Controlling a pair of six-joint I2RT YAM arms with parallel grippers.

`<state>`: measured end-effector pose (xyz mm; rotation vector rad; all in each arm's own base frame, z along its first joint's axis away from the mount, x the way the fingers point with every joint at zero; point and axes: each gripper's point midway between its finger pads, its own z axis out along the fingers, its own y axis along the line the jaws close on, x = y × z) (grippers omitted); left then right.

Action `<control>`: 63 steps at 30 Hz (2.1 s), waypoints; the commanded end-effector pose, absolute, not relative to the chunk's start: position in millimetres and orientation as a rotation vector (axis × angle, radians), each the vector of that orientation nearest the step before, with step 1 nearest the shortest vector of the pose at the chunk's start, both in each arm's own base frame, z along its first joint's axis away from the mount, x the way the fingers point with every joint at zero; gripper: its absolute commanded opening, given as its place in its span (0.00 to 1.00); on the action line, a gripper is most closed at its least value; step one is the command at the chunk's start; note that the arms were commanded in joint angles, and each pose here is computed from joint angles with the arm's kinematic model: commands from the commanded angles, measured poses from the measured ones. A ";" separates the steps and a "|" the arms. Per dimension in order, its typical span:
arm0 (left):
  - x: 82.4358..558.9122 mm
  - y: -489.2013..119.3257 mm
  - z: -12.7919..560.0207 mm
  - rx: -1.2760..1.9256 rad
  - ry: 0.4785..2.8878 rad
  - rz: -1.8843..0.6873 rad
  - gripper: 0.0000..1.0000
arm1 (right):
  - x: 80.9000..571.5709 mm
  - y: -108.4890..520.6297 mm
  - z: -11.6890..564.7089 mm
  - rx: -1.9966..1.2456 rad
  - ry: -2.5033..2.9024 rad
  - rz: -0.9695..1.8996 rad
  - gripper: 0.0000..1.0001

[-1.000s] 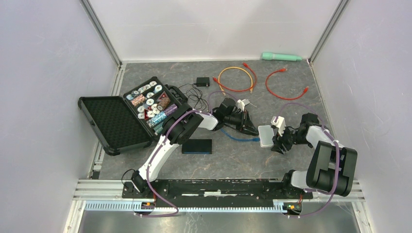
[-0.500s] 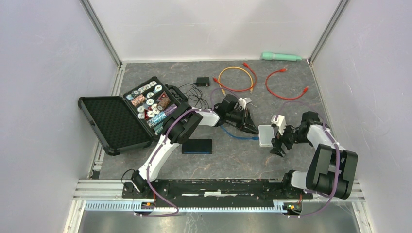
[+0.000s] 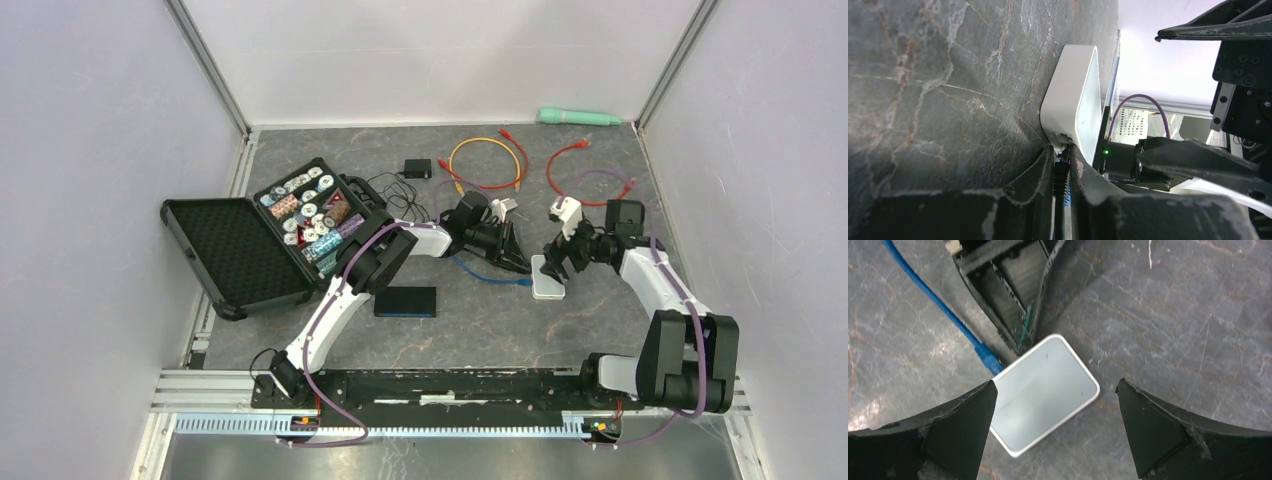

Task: Pull the plug from the switch port
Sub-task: Pull the connector from the switch port.

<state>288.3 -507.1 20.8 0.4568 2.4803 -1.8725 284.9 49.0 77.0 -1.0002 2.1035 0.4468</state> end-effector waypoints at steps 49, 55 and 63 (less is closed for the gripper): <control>297.9 -480.0 -11.8 0.172 2.447 -1.851 0.02 | 291.8 63.0 15.9 -0.997 2.329 0.282 0.65; 291.2 -481.6 -19.4 0.307 2.534 -1.788 0.02 | 290.2 65.0 13.1 -1.097 2.310 0.306 0.67; 285.5 -471.2 -31.4 0.469 2.658 -1.634 0.02 | 298.3 64.4 27.2 -1.183 2.278 0.443 0.72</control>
